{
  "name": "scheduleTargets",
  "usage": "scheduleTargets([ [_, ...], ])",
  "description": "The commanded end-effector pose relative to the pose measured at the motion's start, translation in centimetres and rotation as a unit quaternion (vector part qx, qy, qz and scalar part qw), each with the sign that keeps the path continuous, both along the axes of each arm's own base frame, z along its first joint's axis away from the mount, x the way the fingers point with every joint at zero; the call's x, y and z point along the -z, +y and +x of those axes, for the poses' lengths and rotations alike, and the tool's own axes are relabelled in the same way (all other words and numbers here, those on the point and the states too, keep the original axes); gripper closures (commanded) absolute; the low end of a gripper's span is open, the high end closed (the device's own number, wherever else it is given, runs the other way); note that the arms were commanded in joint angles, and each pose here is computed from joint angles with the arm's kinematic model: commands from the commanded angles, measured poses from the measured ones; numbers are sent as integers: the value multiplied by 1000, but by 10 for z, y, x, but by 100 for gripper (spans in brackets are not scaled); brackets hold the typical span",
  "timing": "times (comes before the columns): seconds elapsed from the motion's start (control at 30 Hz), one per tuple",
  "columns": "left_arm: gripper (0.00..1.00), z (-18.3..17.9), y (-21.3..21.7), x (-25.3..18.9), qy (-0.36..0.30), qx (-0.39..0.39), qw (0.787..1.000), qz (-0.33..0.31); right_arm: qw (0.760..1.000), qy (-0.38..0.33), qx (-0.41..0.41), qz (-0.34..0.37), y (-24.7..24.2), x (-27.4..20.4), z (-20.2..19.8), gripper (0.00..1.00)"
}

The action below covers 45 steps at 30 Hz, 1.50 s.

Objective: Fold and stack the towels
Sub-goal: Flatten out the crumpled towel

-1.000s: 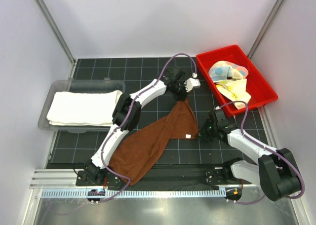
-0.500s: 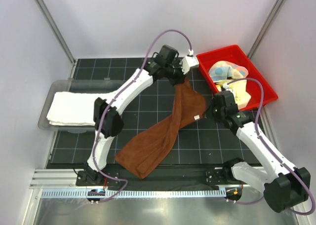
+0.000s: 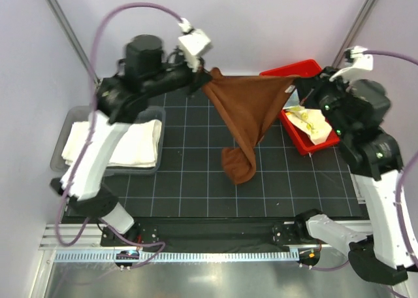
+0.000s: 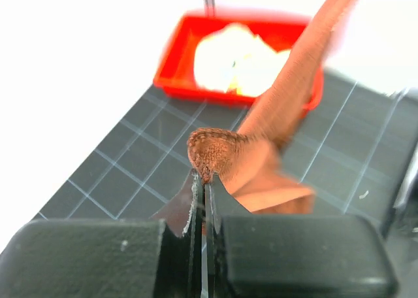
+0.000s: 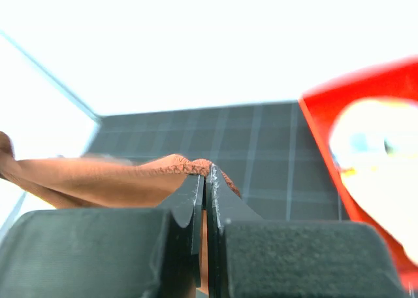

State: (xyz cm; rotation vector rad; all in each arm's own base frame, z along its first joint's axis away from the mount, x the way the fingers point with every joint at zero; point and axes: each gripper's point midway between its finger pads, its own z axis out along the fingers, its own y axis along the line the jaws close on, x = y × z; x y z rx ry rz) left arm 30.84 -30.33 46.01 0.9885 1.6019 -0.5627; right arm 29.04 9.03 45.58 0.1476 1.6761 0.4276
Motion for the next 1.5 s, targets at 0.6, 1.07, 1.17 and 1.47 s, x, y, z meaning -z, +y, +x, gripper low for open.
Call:
scheduleTargets([
  [0.6, 87, -139, 31, -32, 158, 99, 964, -188, 967, -185, -176, 12, 19, -64, -132, 99],
  [1.07, 100, -75, -18, 99, 258, 71, 957, -114, 993, -15, -118, -22, 23, 78, -52, 99],
  [1.17, 100, -74, -24, 107, 271, 85, 953, -107, 992, -12, -123, -18, 26, 83, -50, 99],
  [1.47, 100, -60, -2, 101, 221, 22, 969, -103, 991, -15, -132, -22, 27, 74, -53, 99],
])
